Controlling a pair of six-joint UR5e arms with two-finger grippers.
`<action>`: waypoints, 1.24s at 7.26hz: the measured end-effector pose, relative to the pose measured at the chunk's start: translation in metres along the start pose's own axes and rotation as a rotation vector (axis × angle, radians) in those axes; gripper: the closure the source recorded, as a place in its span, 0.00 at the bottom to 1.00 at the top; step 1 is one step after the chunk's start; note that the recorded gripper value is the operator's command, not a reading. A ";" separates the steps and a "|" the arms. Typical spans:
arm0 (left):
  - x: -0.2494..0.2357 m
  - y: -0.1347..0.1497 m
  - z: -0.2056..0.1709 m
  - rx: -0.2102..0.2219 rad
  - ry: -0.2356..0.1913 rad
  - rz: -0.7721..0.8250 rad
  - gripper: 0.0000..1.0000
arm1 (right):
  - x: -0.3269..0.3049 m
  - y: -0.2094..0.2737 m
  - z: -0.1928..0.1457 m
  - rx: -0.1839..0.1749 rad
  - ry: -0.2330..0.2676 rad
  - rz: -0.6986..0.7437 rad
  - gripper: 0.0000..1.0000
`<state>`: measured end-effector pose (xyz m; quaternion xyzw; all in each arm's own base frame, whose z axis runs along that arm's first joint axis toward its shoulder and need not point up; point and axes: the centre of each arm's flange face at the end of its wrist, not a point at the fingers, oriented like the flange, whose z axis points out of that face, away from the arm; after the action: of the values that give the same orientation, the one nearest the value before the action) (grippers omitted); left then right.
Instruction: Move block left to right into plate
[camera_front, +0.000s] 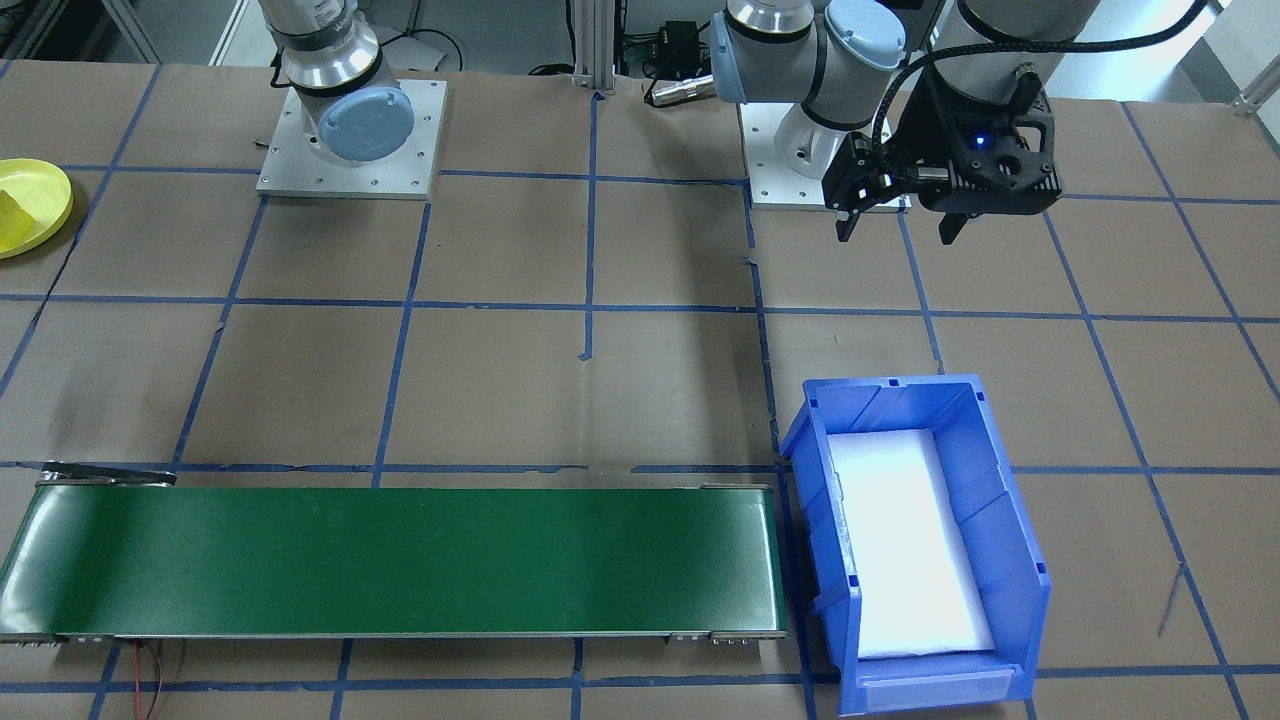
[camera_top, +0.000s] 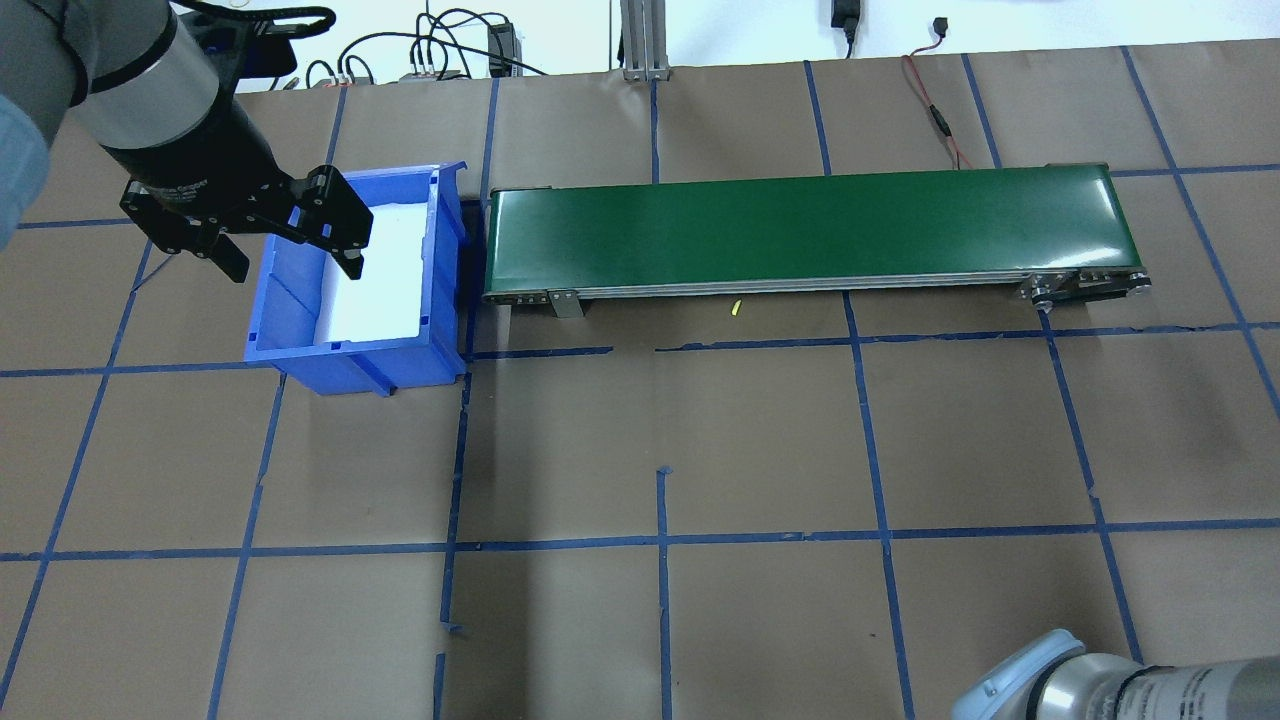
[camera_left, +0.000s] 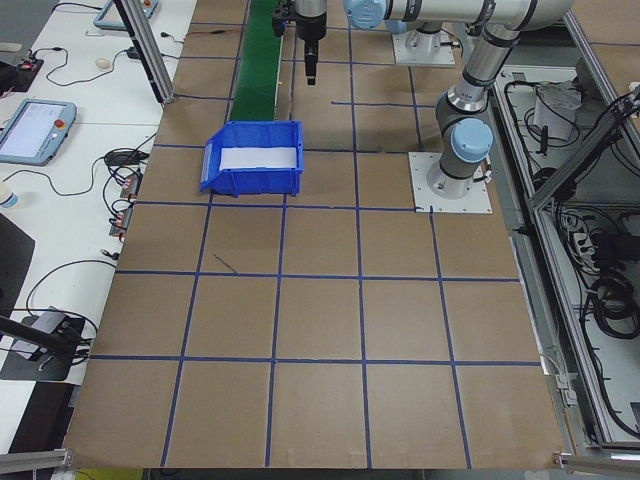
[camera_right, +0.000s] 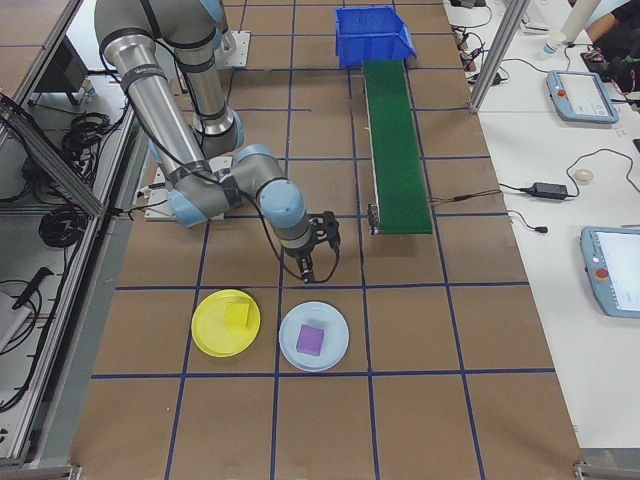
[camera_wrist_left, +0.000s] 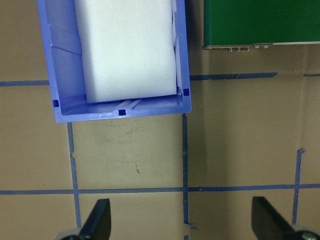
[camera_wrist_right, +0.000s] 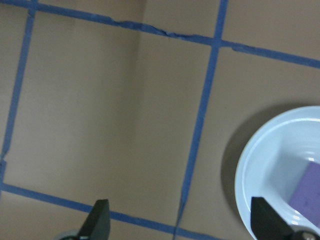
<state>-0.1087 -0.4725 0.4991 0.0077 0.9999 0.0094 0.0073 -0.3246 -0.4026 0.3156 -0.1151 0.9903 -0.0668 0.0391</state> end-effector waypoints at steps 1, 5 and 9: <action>0.000 0.000 0.000 0.000 0.000 0.000 0.00 | -0.041 -0.046 0.002 -0.004 -0.017 0.016 0.01; 0.000 0.000 -0.001 0.001 0.000 -0.002 0.00 | -0.252 -0.210 -0.104 0.001 -0.005 0.170 0.00; 0.000 0.000 -0.001 0.002 0.000 -0.002 0.00 | -0.379 -0.241 -0.170 0.034 -0.008 0.185 0.00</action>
<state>-0.1087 -0.4727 0.4996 0.0067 0.9999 0.0084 0.0074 0.0813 -0.5257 0.5407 -0.0227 0.9953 -0.0793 0.0513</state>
